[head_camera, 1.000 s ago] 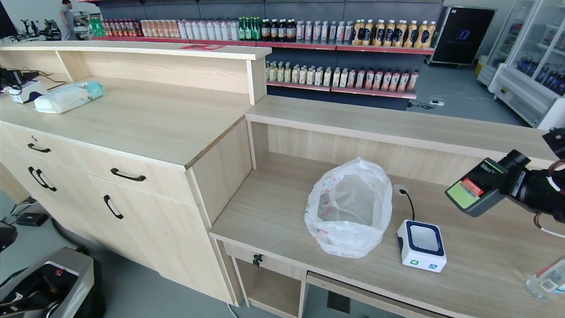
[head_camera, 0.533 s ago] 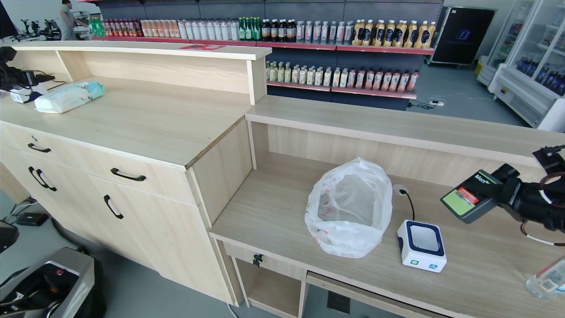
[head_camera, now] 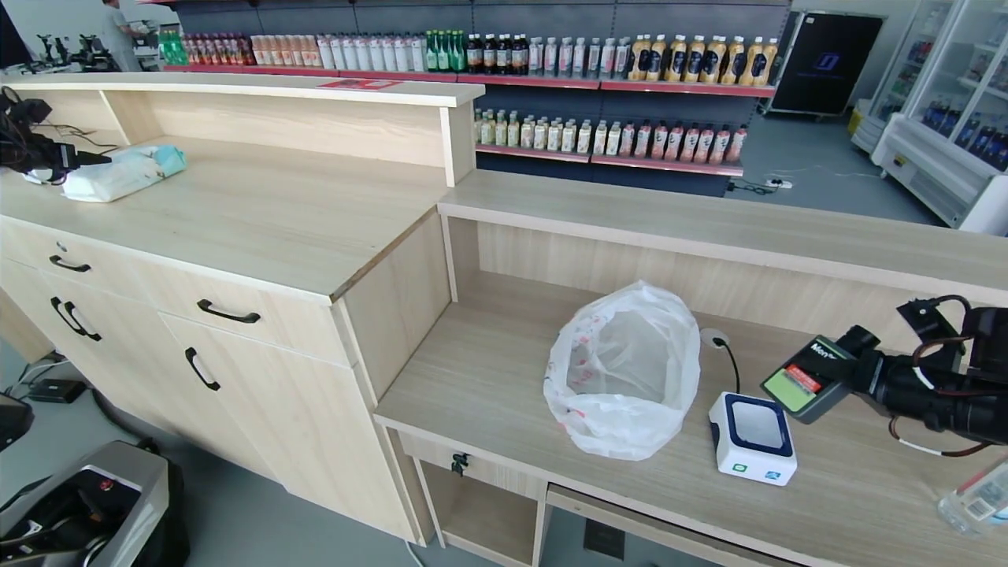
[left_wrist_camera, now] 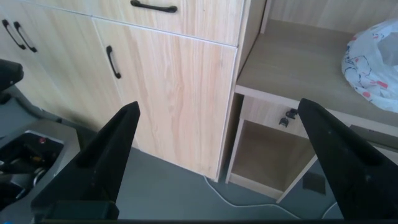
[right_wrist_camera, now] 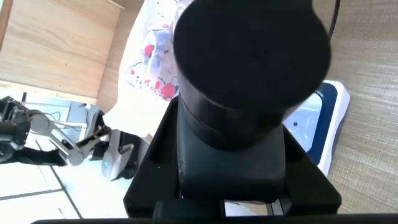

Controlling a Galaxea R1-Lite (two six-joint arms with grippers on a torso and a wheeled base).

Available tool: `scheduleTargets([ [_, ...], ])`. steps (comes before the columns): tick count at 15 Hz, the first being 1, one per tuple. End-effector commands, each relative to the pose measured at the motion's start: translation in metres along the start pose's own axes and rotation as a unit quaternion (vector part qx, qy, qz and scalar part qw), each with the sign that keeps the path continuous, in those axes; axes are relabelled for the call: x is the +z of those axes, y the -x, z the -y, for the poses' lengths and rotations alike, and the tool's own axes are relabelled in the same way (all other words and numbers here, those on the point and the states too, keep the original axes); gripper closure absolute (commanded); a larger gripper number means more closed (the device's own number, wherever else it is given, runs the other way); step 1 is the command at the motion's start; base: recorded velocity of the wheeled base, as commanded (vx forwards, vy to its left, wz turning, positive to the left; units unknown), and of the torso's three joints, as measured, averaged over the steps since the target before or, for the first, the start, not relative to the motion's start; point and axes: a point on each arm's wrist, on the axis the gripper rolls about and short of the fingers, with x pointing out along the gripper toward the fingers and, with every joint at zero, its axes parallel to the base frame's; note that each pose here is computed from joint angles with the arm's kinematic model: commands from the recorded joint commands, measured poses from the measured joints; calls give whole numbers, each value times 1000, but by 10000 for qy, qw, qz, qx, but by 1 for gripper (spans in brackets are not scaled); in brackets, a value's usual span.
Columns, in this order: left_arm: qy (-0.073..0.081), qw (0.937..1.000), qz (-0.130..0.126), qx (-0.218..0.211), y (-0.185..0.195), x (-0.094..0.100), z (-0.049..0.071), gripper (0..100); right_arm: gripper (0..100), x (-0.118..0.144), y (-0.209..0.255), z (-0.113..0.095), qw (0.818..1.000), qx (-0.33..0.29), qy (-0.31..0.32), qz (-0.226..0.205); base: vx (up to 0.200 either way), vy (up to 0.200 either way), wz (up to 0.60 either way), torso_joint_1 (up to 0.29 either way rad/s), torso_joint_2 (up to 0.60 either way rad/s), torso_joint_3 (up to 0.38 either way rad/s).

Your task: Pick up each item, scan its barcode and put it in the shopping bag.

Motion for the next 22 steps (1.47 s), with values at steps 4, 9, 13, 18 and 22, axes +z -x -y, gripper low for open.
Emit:
scheduleTargets([
  [4, 2, 10000, 2, 8, 0, 0, 0, 0, 100, -12, -10, 14, 9996, -29, -194, -223, 0, 0, 0, 0, 0, 0],
  [9, 2, 10000, 2, 8, 0, 0, 0, 0, 100, -14, -21, 22, 9998, 18, -119, -179, 0, 0, 0, 0, 0, 0],
  [13, 2, 10000, 2, 8, 0, 0, 0, 0, 100, -16, -35, 19, 9995, 169, -26, -259, 0, 0, 0, 0, 0, 0],
  [18, 2, 10000, 2, 8, 0, 0, 0, 0, 100, -18, -45, 21, 9994, 251, 86, -213, 0, 0, 0, 0, 0, 0],
  [22, 2, 10000, 2, 1, 0, 0, 0, 0, 100, -18, -45, 24, 9995, 226, 78, -201, 0, 0, 0, 0, 0, 0],
])
